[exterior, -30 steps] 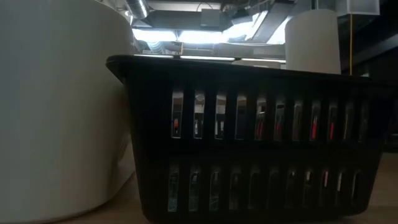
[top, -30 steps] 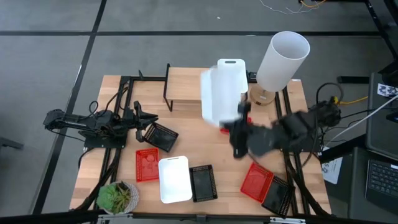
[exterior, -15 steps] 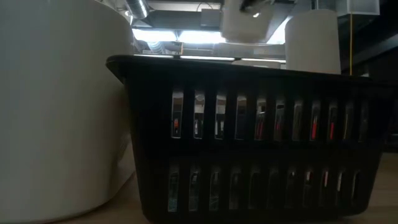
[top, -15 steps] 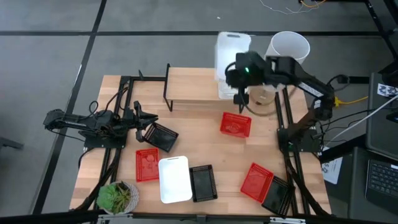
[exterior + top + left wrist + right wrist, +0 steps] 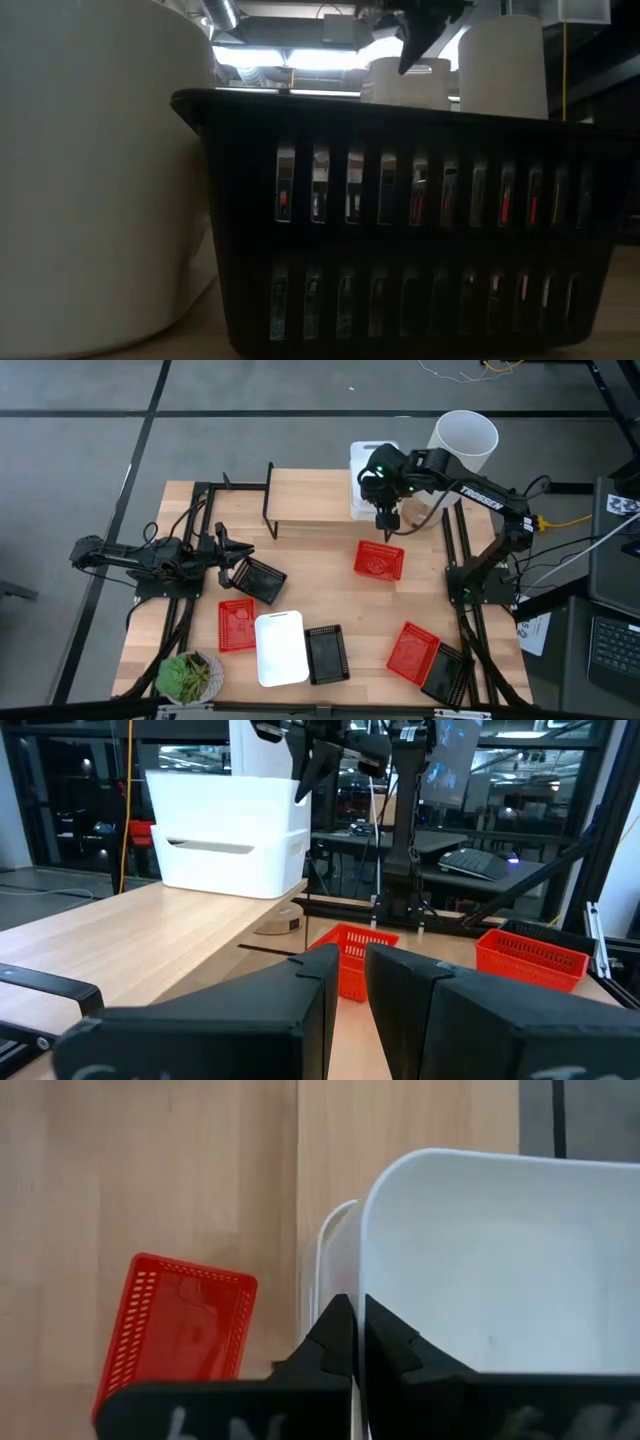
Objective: Stack baskets on shelf by color
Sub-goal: Stack the right white bin on top of the white bin on the shelf, then put the top black bin on the shelf
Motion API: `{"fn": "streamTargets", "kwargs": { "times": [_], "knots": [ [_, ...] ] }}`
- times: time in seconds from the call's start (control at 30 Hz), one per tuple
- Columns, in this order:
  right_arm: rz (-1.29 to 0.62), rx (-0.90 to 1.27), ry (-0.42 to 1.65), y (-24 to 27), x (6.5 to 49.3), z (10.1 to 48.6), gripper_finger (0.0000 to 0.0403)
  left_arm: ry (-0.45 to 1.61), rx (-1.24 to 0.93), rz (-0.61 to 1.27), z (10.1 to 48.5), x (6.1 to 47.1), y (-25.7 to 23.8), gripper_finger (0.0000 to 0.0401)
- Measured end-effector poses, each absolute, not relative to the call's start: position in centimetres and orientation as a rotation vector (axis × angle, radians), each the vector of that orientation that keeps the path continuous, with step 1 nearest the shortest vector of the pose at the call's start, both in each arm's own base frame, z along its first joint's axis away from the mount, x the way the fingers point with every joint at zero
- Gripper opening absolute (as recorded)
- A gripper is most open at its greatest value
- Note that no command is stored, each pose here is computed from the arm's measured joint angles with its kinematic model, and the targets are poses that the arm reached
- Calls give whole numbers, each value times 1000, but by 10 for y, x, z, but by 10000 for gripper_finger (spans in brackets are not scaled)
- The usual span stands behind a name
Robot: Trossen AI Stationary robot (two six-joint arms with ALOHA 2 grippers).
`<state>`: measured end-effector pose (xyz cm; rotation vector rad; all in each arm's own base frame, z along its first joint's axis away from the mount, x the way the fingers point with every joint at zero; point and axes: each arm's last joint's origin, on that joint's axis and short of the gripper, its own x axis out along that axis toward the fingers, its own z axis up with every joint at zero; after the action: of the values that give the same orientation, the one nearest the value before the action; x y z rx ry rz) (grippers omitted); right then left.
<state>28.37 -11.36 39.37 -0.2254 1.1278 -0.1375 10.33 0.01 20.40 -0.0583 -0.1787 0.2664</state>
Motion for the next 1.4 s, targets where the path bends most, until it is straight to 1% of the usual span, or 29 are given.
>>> {"fn": "streamTargets", "kwargs": {
  "times": [0.17,0.27,0.6,0.77,0.87,1.0,1.1,1.2,1.33,1.4],
  "knots": [
    [-140,-226,1121,-114,284,394,0,-179,-58,266,204,103,0,46],
    [-141,-224,1122,-114,284,394,9,-179,-58,266,204,103,0,46],
    [-146,-218,1126,-114,283,394,92,-179,-60,266,204,103,0,46],
    [-165,-210,1093,-115,286,396,119,-179,-62,266,204,103,0,46],
    [-171,-224,1061,-115,285,404,123,-179,-62,266,204,103,0,46],
    [-198,-231,987,-113,280,428,123,-179,-62,266,204,103,0,46],
    [-243,-179,931,-110,274,445,122,-179,-62,266,204,103,0,46],
    [-306,-117,904,-109,271,453,121,-179,-62,266,204,103,0,46],
    [-459,-137,983,-110,269,445,121,-179,-62,266,204,103,0,46],
    [-479,-127,1042,-106,268,439,121,-179,-62,266,204,103,0,46]
  ]
}}
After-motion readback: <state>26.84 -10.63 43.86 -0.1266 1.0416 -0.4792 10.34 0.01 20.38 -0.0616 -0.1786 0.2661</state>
